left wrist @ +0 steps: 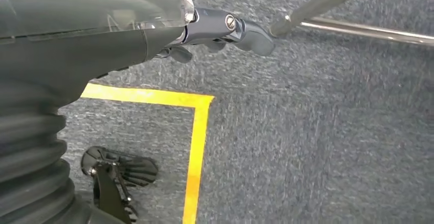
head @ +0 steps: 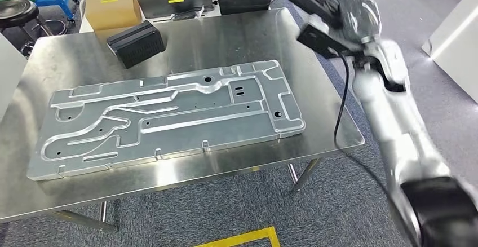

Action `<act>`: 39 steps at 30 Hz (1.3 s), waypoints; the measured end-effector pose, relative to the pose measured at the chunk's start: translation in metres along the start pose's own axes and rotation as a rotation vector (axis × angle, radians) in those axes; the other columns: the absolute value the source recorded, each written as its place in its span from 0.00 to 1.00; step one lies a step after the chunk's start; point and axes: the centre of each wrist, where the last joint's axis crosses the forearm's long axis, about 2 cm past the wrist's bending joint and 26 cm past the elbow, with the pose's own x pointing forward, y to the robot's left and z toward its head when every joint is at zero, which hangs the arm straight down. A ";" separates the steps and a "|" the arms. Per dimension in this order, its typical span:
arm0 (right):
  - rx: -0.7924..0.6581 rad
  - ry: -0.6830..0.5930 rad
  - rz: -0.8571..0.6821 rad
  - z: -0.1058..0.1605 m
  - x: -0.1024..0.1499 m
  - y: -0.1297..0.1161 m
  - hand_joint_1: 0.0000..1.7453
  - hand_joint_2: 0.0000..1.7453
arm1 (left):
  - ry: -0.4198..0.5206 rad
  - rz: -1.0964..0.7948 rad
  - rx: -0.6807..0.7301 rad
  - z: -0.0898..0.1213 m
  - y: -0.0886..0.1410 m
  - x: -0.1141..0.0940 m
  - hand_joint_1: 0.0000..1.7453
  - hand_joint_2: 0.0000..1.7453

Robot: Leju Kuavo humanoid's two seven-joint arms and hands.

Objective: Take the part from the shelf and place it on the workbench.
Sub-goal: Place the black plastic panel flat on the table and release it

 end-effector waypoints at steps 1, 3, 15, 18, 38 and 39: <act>0.017 0.005 0.034 -0.009 0.000 0.001 1.00 1.00 | -0.001 0.000 -0.002 -0.001 -0.001 0.001 0.00 1.00; 0.045 0.012 0.068 -0.020 -0.001 0.002 1.00 1.00 | 0.000 0.000 -0.005 -0.001 -0.002 0.000 0.00 1.00; 0.101 0.031 0.109 -0.040 -0.001 0.007 1.00 1.00 | 0.006 0.004 -0.008 0.001 -0.004 -0.002 0.00 1.00; 0.149 0.027 0.175 -0.043 0.003 0.012 1.00 1.00 | 0.007 0.004 -0.009 0.002 -0.005 -0.002 0.00 1.00; 0.825 -0.424 0.230 0.075 0.135 0.201 1.00 1.00 | -0.059 0.030 -0.083 -0.017 -0.035 0.018 0.00 1.00; 0.831 -0.429 0.217 0.078 0.141 0.204 1.00 1.00 | -0.060 0.028 -0.089 -0.018 -0.036 0.019 0.00 1.00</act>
